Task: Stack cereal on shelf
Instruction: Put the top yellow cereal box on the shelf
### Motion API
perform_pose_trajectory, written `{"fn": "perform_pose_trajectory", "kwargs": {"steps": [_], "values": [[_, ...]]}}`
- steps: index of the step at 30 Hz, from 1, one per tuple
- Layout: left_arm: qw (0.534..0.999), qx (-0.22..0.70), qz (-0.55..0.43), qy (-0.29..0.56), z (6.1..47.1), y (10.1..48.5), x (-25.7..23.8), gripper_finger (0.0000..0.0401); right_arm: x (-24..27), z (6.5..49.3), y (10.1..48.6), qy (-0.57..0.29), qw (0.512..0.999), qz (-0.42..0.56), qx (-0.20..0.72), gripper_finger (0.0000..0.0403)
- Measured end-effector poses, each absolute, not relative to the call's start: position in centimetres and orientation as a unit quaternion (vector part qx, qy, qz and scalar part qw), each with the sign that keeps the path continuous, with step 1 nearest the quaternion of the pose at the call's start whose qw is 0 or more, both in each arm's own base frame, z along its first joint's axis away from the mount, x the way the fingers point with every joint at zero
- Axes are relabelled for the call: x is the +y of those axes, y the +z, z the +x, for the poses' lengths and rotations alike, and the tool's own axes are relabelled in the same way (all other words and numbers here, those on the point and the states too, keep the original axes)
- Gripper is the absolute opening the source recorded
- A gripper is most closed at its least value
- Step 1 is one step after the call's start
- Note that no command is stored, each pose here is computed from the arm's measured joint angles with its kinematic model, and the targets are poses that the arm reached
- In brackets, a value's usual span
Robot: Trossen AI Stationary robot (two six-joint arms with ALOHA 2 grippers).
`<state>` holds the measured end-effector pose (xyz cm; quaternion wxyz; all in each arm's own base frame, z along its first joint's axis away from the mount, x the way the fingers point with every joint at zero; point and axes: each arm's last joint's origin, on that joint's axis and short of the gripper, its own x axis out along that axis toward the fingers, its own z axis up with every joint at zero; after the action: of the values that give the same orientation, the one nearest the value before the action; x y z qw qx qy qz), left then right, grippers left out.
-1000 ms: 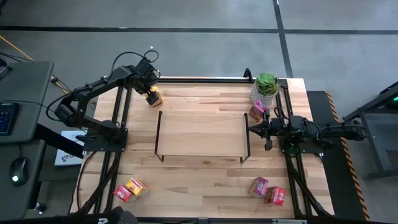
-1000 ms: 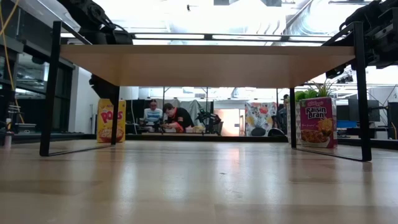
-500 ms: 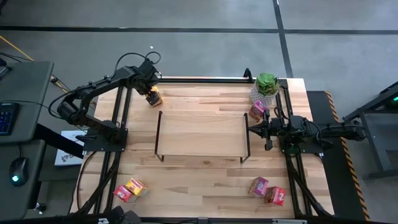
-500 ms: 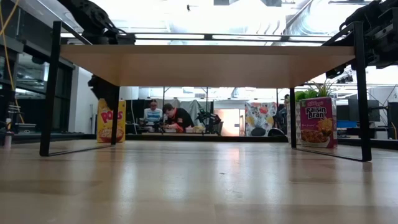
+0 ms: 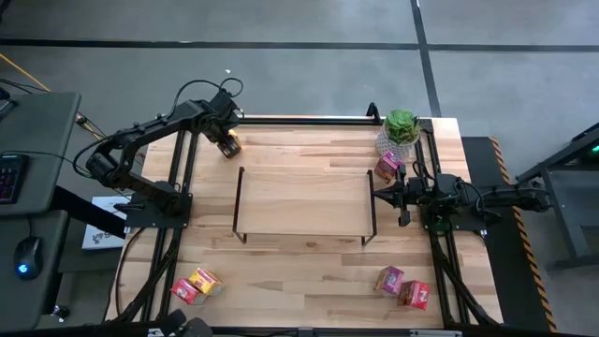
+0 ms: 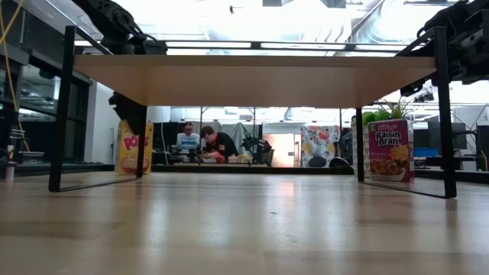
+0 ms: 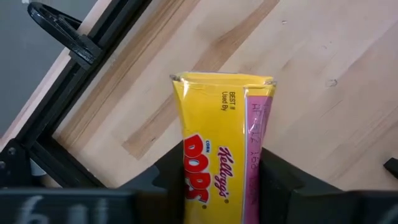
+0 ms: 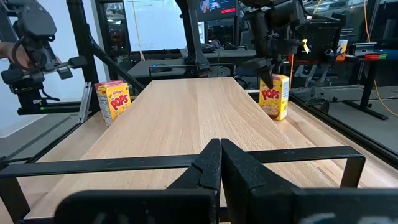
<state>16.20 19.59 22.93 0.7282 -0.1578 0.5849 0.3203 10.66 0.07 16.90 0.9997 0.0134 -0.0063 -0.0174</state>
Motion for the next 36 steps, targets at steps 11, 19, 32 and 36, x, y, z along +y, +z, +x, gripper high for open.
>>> {"fn": "perform_pose_trajectory", "kwargs": {"steps": [11,19,32,36], "values": [[0.759,0.538,-0.142,0.339,17.3,26.7,20.5,0.0118,0.1,10.7,16.9,-0.017,1.0,0.013,-0.006,0.0],[0.788,0.509,-0.1,0.331,18.8,31.0,20.0,0.0118,0.1,10.7,16.9,-0.017,1.0,0.013,-0.006,0.0],[0.874,0.413,-0.017,0.255,21.9,43.4,12.4,0.0118,0.1,10.7,16.9,-0.017,1.0,0.013,-0.006,0.0],[0.89,0.417,-0.001,0.185,22.1,45.3,7.9,0.0118,0.1,10.7,16.9,-0.017,1.0,0.013,-0.006,0.0]]}}
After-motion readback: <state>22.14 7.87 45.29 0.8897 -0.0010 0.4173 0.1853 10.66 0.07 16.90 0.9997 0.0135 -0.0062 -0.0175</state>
